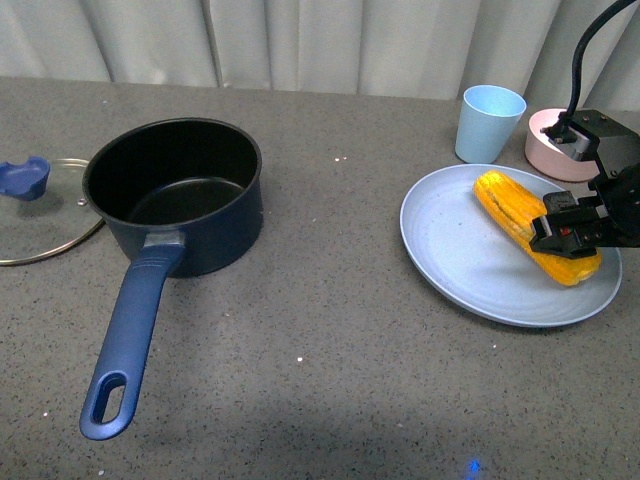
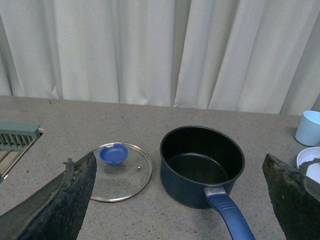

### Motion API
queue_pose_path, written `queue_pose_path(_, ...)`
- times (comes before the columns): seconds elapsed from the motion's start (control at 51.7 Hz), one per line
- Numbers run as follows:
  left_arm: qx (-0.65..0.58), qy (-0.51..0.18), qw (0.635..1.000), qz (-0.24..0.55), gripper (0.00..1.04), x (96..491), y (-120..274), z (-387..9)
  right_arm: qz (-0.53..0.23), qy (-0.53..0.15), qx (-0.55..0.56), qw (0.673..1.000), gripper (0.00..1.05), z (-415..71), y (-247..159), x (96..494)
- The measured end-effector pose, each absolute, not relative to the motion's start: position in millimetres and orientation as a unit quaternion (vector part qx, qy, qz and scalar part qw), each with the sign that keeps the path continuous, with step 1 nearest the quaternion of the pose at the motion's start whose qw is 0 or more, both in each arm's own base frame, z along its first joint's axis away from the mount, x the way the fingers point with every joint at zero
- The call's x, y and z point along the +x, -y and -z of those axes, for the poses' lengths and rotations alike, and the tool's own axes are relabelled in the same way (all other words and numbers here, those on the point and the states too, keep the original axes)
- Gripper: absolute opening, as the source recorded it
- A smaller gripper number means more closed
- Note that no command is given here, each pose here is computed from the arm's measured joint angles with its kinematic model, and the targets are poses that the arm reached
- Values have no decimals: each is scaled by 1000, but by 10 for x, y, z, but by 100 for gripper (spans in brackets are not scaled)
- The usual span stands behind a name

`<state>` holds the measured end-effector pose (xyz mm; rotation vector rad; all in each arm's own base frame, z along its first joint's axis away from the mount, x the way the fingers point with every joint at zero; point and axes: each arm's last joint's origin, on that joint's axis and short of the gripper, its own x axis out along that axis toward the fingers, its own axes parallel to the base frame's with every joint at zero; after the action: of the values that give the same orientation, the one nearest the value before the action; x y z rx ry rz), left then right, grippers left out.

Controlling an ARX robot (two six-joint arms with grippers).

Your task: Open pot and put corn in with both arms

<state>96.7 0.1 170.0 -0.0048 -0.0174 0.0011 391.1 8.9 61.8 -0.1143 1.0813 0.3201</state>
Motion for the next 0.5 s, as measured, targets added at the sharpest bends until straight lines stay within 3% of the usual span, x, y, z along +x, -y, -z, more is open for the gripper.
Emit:
queue_pose_path(0.29, -2, 9, 1000, 0, 98, 967, -1, -1700, -183, -495, -17, 849, 26, -767, -112, 3884)
queue_pose_path(0.503, -2, 9, 1000, 0, 98, 967, -1, -1700, -267, -397, 105, 872, 22, -1332, -274, 3848)
